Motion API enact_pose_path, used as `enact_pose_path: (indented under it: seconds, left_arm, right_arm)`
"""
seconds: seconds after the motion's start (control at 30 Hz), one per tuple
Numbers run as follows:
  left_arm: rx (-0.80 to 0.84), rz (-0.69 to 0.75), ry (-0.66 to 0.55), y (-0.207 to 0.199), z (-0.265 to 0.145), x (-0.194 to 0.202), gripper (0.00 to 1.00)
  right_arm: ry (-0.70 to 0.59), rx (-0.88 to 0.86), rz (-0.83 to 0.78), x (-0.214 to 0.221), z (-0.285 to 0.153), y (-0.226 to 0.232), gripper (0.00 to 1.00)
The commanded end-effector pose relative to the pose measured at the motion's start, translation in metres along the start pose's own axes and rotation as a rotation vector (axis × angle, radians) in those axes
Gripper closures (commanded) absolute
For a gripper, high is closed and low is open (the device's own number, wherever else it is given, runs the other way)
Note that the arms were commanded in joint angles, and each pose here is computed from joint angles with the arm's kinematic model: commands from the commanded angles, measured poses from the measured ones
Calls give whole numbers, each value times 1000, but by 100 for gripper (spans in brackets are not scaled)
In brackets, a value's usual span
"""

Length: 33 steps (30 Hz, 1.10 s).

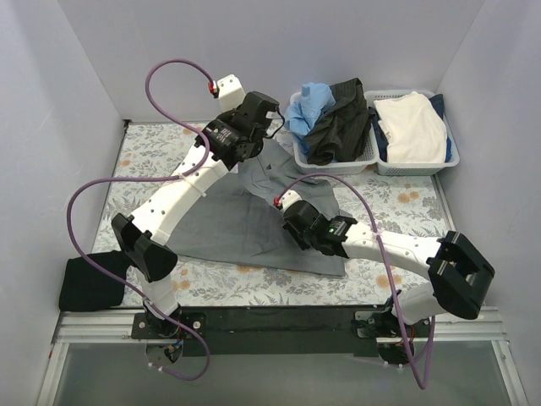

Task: Fold and stack the long sleeve shirts
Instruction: Fold the shirt

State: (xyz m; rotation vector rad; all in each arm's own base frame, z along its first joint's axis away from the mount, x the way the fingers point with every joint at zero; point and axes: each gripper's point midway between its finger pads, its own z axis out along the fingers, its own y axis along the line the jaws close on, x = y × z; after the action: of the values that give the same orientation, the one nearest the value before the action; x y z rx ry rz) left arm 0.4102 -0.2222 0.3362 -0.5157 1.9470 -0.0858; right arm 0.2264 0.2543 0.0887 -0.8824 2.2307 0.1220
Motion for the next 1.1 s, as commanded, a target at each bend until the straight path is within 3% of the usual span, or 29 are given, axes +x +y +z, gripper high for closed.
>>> enact_pose_path:
  seconds: [0.0, 0.27, 0.57, 0.87, 1.07]
  left_arm:
    - [13, -61, -49, 10, -21, -29, 100]
    - [19, -54, -53, 10, -23, -33, 100]
    - [23, -55, -57, 16, -29, -36, 100]
    - [32, -55, -64, 25, -38, -40, 100]
    - [33, -44, -69, 34, -42, -39, 100]
  right_arm:
    - [-54, 72, 71, -14, 9, -7, 99]
    - [-16, 285, 131, 16, 13, -40, 99]
    - [25, 357, 162, 40, 30, -45, 99]
    - [51, 268, 157, 47, 48, -26, 99]
    - [-43, 285, 199, 23, 28, -36, 99]
